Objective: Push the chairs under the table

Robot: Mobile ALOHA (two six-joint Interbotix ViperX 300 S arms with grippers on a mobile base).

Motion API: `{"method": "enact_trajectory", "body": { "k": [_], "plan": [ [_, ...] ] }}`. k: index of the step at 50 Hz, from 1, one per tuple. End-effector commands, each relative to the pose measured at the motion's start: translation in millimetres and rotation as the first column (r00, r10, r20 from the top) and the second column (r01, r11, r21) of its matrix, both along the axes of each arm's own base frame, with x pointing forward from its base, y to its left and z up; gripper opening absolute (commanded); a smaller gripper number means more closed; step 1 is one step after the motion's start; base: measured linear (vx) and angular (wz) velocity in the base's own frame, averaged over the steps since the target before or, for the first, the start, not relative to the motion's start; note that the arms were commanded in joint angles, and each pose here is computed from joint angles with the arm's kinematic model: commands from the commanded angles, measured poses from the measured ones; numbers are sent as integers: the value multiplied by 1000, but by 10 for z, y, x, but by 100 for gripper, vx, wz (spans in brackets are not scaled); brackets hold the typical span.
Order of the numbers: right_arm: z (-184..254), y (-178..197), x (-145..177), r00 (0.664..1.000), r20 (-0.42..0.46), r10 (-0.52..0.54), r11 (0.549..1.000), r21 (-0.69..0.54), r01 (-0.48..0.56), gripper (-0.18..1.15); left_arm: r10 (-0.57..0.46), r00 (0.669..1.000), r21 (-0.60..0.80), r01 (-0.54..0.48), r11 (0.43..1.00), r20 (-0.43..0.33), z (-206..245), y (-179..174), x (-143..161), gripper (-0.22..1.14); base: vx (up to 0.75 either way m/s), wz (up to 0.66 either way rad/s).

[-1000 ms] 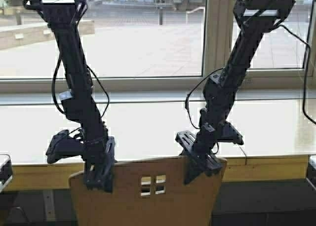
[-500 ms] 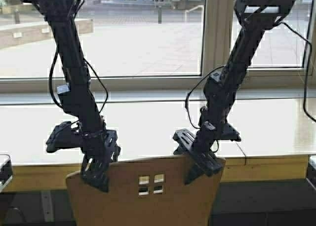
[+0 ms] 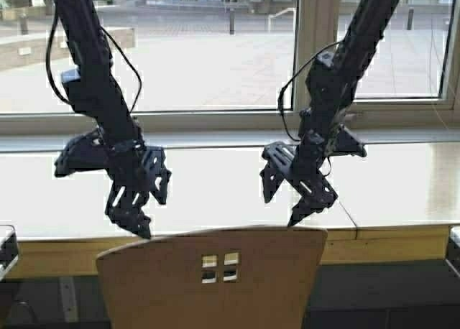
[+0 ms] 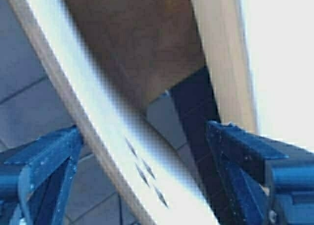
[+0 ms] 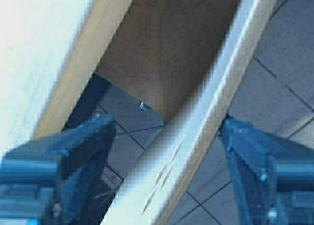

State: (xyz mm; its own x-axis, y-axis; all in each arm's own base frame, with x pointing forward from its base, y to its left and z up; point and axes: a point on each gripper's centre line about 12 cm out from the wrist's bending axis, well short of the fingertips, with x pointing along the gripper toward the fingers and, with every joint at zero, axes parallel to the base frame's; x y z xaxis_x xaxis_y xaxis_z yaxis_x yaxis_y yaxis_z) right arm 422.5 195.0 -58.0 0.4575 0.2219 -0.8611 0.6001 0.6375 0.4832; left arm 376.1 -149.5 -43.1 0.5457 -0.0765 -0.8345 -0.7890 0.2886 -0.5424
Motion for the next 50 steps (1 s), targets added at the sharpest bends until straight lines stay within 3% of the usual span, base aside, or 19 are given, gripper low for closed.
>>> {"method": "enact_trajectory", "body": {
  "k": [1,8,13,18,22,27,33,36,42,46,50],
  "plan": [
    [682,-146,-45,989,147,9,999,-45,-3,94,-55,995,19,54,998,84,543,115,-96,102,-1,0],
    [1133,-321,-297,967,242,78,991,-120,-50,94,-144,983,76,136,988,114,882,253,-410,102,-1,-1],
    [1424,-428,-559,939,288,186,974,-183,-137,94,-209,967,113,193,975,144,1145,361,-682,102,-3,-2],
    [1745,-573,-876,882,355,311,937,-273,-220,94,-289,938,177,256,950,190,1391,506,-950,102,-6,-2],
    [1958,-659,-1100,832,400,384,908,-325,-263,94,-374,896,251,316,915,238,1612,621,-1160,102,-7,-3],
    [2210,-725,-1303,766,452,457,876,-377,-300,94,-499,823,330,407,852,272,1855,658,-1345,102,-9,-5],
    [2511,-760,-1462,680,495,540,831,-441,-339,94,-661,687,438,516,736,302,2216,615,-1462,102,-13,-5],
    [2677,-751,-1511,646,510,567,816,-457,-355,94,-728,610,519,533,668,312,2416,620,-1479,102,-16,-4],
    [3073,-719,-1515,573,541,616,783,-502,-368,94,-813,497,669,497,553,302,2779,703,-1495,102,-16,-6],
    [3251,-725,-1485,516,522,679,726,-580,-369,94,-845,462,744,458,487,269,2943,801,-1509,102,-15,-9],
    [3325,-806,-1423,483,471,738,656,-668,-351,94,-852,465,776,435,456,240,3017,910,-1551,102,-16,-13]
  ]
}}
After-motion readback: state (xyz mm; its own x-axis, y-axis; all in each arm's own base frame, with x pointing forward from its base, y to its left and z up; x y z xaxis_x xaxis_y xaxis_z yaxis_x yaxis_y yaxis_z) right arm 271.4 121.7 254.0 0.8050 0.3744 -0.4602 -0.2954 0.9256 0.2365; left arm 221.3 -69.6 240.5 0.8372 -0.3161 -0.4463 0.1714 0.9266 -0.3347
